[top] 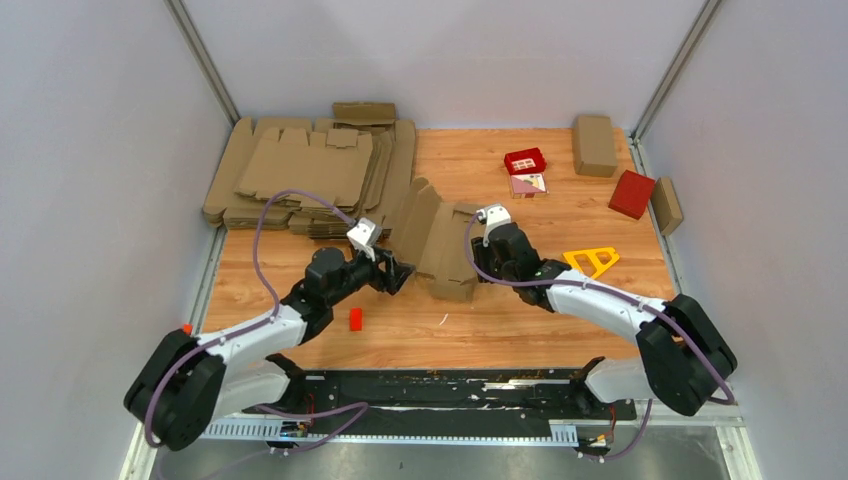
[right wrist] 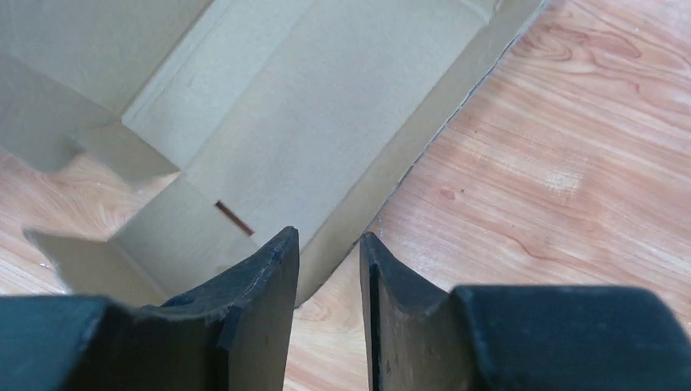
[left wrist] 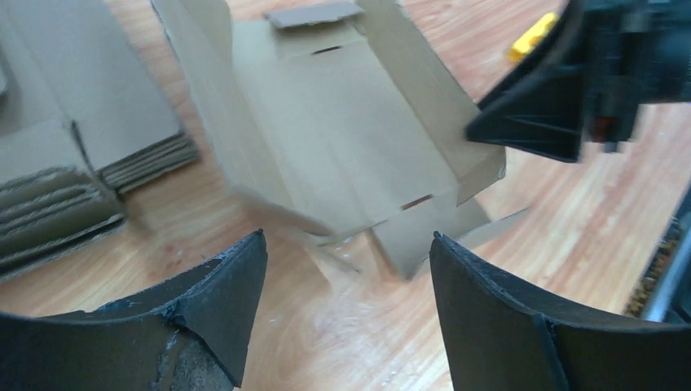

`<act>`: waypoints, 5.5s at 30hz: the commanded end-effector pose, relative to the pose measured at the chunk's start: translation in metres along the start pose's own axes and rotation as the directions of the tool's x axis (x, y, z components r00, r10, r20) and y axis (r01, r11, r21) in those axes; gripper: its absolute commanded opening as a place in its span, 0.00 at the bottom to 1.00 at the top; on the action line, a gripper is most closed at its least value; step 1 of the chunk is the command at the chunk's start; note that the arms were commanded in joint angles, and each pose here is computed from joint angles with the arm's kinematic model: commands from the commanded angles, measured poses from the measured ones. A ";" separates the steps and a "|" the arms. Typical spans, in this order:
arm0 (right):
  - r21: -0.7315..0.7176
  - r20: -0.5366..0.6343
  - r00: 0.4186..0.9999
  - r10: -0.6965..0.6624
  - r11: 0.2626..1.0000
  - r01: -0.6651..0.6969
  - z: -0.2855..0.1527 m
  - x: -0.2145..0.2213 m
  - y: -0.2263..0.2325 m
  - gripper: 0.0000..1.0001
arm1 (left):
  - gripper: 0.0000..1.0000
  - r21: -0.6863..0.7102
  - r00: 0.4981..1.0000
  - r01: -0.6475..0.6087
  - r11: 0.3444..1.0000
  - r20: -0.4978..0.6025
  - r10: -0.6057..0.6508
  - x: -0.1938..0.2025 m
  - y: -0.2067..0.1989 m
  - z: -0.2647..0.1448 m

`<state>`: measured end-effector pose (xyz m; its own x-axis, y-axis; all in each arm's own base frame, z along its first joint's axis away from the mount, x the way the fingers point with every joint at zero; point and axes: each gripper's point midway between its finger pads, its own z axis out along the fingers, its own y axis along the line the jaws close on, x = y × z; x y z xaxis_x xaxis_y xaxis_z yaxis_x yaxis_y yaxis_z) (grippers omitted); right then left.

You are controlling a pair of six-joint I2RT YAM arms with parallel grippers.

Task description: Fold the paper box

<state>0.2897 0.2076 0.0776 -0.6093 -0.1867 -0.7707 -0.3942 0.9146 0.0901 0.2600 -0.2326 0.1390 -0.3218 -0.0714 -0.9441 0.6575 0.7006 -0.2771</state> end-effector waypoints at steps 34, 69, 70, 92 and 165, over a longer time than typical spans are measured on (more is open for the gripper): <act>-0.018 -0.218 0.782 0.583 0.799 -0.601 0.079 -0.018 -0.064 0.39 | 0.86 -0.464 0.986 0.124 0.877 -0.042 -0.162 -0.066 0.118 0.019; -0.033 0.150 0.952 0.266 0.964 -0.264 0.041 -0.078 -0.063 0.00 | 0.29 -0.054 0.977 0.179 0.982 -0.109 -0.184 -0.051 0.100 0.070; -0.040 0.158 0.952 0.264 0.965 -0.261 0.038 -0.080 -0.062 0.00 | 0.26 -0.043 0.980 0.178 0.983 -0.087 -0.181 -0.054 0.096 0.066; -0.088 0.248 0.941 0.231 0.973 -0.215 -0.019 -0.068 -0.045 0.99 | 0.00 -0.105 0.919 -0.154 0.983 0.351 0.181 -0.067 0.007 -0.043; -0.216 0.158 0.975 -0.158 0.958 0.191 0.006 0.015 0.077 1.00 | 0.00 0.038 0.953 -0.110 0.993 0.289 0.095 -0.030 -0.009 -0.025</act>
<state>0.2583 0.2629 0.0578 -0.4349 -0.3007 -0.8488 -0.6205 0.7831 0.0405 0.2493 -0.2170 0.1600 -0.0855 -0.1700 -0.9817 0.6980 0.6929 -0.1808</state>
